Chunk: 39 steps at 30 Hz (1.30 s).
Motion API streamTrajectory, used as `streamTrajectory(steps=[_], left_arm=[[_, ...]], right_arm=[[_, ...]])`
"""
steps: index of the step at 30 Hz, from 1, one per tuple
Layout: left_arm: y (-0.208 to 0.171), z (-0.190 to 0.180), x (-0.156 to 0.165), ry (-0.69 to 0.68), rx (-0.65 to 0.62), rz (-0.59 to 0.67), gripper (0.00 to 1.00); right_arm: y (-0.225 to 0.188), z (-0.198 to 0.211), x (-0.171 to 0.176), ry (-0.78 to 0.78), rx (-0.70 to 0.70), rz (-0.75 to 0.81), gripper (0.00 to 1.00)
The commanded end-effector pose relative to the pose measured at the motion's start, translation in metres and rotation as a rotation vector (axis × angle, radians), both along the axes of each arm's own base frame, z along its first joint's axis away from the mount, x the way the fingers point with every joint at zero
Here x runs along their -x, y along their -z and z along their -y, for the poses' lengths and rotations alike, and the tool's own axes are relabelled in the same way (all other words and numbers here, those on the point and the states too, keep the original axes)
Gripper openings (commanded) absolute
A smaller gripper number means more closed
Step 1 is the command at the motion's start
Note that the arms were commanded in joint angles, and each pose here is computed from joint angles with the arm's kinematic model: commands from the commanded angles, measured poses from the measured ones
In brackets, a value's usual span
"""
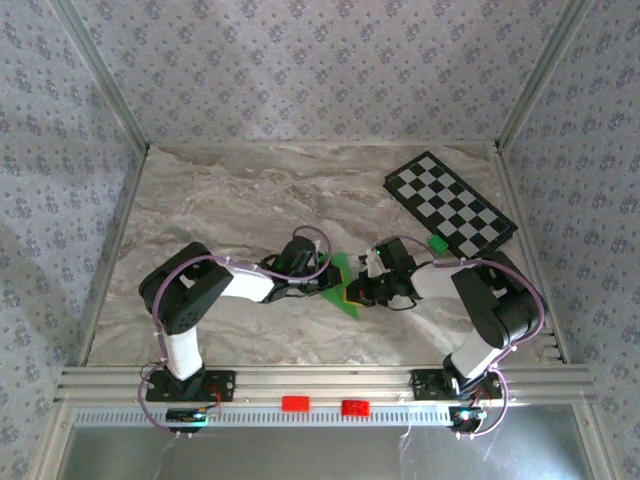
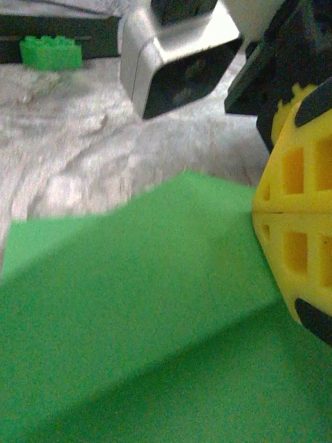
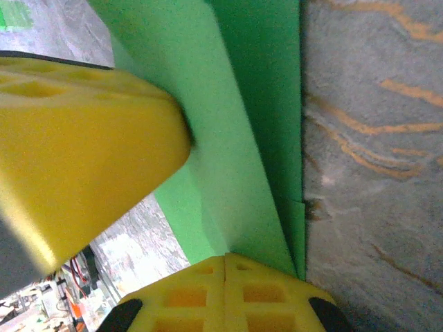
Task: Fold a paper plane with a square sheet of paper (pick it up from the middle)
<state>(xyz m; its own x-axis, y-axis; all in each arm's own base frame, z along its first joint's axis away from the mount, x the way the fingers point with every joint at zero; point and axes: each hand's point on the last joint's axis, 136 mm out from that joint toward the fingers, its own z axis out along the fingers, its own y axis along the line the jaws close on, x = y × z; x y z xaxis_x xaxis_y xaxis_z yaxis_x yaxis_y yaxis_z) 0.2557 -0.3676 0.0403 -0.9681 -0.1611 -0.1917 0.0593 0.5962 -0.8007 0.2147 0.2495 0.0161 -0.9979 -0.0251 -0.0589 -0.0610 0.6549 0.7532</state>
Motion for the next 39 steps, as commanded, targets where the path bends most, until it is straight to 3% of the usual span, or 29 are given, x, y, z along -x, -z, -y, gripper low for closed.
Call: streamTrajectory(steps=[1, 10, 24, 36, 39], left_arm=[[0.006, 0.011, 0.006, 0.070, -0.007, -0.017, 0.05], [0.042, -0.022, -0.011, -0.049, -0.107, -0.080, 0.03], [0.046, -0.072, -0.076, -0.112, -0.186, -0.066, 0.03], [0.048, -0.091, -0.097, -0.166, -0.224, -0.090, 0.03], [0.031, -0.093, -0.102, -0.192, -0.209, -0.051, 0.03]], right_arm=[[0.040, 0.030, 0.033, 0.013, 0.158, -0.155, 0.00], [0.046, 0.037, 0.039, 0.024, 0.178, -0.180, 0.00], [0.048, 0.044, 0.046, -0.012, 0.186, -0.161, 0.00], [0.046, 0.045, 0.049, -0.033, 0.168, -0.170, 0.00], [0.045, 0.046, 0.048, -0.037, 0.168, -0.173, 0.00]])
